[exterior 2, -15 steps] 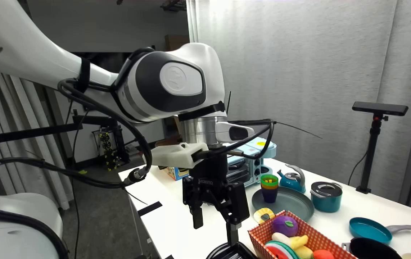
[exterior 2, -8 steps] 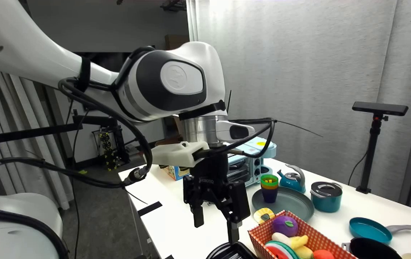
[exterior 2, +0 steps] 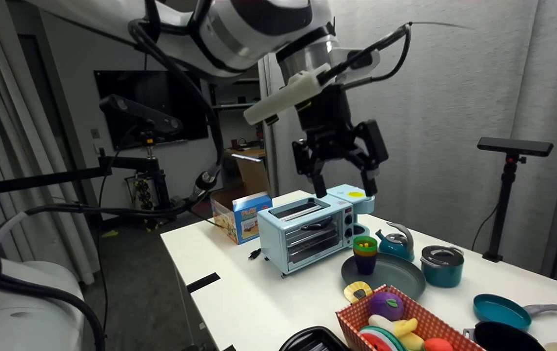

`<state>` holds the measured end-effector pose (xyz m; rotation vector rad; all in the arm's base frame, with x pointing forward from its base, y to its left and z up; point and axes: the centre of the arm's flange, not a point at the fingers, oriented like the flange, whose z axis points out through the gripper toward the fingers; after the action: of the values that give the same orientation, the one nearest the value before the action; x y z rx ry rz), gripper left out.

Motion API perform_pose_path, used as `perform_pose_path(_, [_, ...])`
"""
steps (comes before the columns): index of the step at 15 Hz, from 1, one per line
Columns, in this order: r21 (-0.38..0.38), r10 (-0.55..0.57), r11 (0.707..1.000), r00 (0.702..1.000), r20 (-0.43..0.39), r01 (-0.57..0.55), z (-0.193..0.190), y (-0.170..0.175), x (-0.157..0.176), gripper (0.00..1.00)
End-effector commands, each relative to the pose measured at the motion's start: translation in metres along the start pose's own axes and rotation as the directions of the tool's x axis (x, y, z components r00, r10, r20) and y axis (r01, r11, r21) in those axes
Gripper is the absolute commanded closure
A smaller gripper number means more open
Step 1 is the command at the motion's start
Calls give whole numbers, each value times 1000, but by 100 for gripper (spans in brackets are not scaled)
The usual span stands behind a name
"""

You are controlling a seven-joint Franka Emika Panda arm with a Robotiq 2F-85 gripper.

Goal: Pick up the red and purple plush toys from the basket and place them on the black tray.

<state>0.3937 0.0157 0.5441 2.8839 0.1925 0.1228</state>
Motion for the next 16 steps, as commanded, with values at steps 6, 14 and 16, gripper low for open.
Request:
perform_pose_path(6, [22, 31, 999, 999, -14, -31, -13, 6, 50, 0])
perform_pose_path(14, [-5, 70, 998, 997, 20, -70, 16, 14, 52, 0])
perform_pose_path(16, [-4, 110, 994, 993, 43, -110, 40, 17, 52, 0])
